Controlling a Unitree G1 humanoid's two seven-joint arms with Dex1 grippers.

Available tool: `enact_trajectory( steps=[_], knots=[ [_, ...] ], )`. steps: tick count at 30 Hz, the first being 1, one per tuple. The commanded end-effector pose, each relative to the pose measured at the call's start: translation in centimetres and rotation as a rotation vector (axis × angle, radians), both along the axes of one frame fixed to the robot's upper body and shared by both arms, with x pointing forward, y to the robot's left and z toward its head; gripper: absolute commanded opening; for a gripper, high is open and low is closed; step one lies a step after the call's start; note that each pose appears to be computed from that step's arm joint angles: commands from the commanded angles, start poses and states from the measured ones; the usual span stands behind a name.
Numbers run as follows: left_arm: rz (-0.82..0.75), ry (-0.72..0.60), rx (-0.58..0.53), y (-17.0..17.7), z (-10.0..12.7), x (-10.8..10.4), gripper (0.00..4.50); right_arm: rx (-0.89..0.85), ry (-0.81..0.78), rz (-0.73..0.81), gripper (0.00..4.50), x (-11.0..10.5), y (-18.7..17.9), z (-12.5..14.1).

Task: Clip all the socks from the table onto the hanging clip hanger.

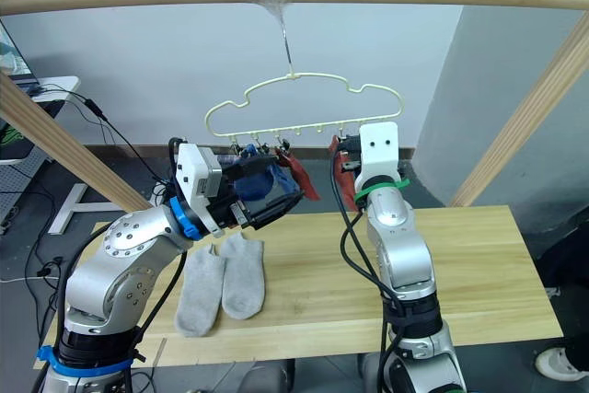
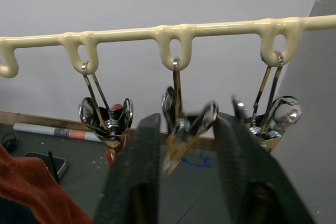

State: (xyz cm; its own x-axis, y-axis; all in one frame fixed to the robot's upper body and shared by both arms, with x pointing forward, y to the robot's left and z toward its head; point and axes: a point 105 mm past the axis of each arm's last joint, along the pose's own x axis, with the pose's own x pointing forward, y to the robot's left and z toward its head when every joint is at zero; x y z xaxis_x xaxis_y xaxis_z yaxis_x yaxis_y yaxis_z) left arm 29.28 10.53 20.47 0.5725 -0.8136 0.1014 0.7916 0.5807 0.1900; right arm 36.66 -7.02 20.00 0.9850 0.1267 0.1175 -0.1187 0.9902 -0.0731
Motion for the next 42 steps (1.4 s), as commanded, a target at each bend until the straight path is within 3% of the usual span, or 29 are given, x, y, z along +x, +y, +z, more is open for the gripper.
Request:
enact_trajectory(
  steps=[1, 7, 32, 35, 42],
  knots=[
    [-0.022, -0.045, -0.008, -0.5, 1.0, -0.7, 4.5, 0.008, -0.076, 0.005, 2.78, -0.6, 0.4, 1.8],
    [-0.022, -0.049, -0.009, -0.6, 1.1, -0.7, 4.5, 0.037, -0.086, 0.024, 2.78, -0.5, 1.4, 2.7],
    [-0.022, -0.051, -0.011, -0.6, 1.1, -1.0, 4.5, 0.072, -0.052, -0.001, 2.78, 0.1, 0.9, 1.8],
    [-0.02, -0.052, -0.013, -0.7, 1.1, -1.0, 4.5, 0.076, -0.058, 0.006, 2.22, 0.1, 1.1, 2.0],
    [-0.024, -0.051, -0.012, -0.7, 1.1, -1.1, 4.5, 0.076, -0.061, 0.012, 2.22, 0.0, 1.2, 2.0]
  ],
)
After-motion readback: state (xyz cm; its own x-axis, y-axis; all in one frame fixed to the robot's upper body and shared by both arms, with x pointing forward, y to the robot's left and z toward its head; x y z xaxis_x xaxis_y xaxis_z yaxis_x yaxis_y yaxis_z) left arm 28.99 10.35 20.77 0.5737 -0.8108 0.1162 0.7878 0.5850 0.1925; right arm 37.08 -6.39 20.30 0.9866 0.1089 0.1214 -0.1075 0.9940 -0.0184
